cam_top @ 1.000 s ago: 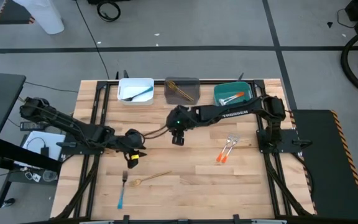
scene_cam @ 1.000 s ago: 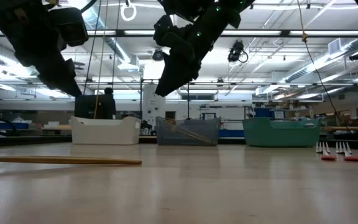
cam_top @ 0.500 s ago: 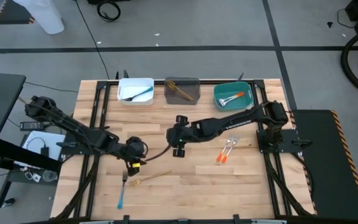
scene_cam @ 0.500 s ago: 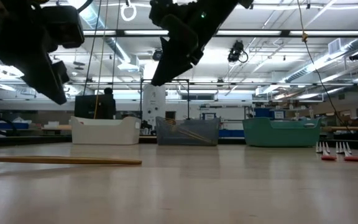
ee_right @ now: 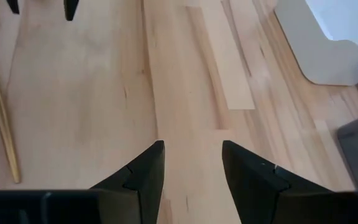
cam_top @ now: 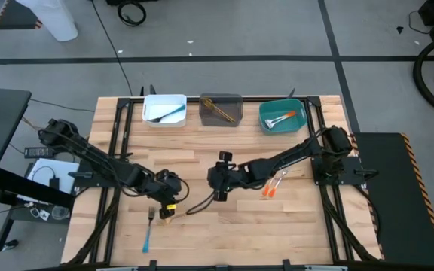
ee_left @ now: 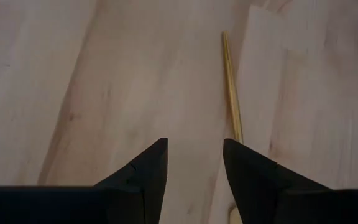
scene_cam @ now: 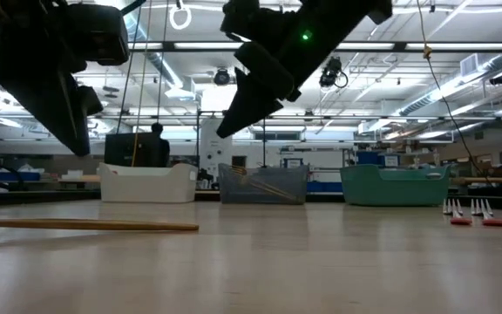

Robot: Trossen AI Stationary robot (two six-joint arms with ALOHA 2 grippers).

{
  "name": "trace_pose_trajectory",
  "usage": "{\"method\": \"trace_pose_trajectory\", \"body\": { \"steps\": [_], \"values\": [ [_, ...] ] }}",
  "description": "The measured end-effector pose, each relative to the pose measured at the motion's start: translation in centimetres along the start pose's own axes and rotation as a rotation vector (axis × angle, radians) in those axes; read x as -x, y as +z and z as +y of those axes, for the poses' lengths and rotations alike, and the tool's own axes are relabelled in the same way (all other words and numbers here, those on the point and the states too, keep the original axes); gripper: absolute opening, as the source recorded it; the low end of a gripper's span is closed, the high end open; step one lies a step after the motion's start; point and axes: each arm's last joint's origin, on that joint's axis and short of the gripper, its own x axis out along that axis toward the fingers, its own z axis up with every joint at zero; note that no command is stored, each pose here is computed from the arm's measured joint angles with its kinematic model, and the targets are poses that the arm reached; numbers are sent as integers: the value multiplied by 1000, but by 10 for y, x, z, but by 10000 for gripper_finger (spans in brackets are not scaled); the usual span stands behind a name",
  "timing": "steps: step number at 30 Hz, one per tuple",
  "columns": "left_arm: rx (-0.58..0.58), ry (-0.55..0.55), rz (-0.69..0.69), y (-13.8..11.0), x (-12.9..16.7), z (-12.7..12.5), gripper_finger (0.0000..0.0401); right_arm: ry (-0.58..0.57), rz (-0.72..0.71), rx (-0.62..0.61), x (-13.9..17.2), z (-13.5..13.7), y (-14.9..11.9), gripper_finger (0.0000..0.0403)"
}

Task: Sort silverware by color (type)
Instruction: Put the gold fork into the black bin

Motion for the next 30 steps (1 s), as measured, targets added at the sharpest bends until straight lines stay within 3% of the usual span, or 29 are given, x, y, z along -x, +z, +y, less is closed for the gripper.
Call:
{"method": "trace_pose_trajectory", "body": {
  "steps": [13, 20, 30],
  "values": [
    [57, 30, 85, 9, -21, -14, 164, -79, 15, -11, 1, 9, -16, 171],
    [-12, 109, 199, 6, -26, -26, 164, -141, 23, -24, 0, 8, -24, 171],
    [-102, 29, 230, 6, -26, -33, 164, -138, 6, -34, -2, 8, -27, 171]
  ]
}}
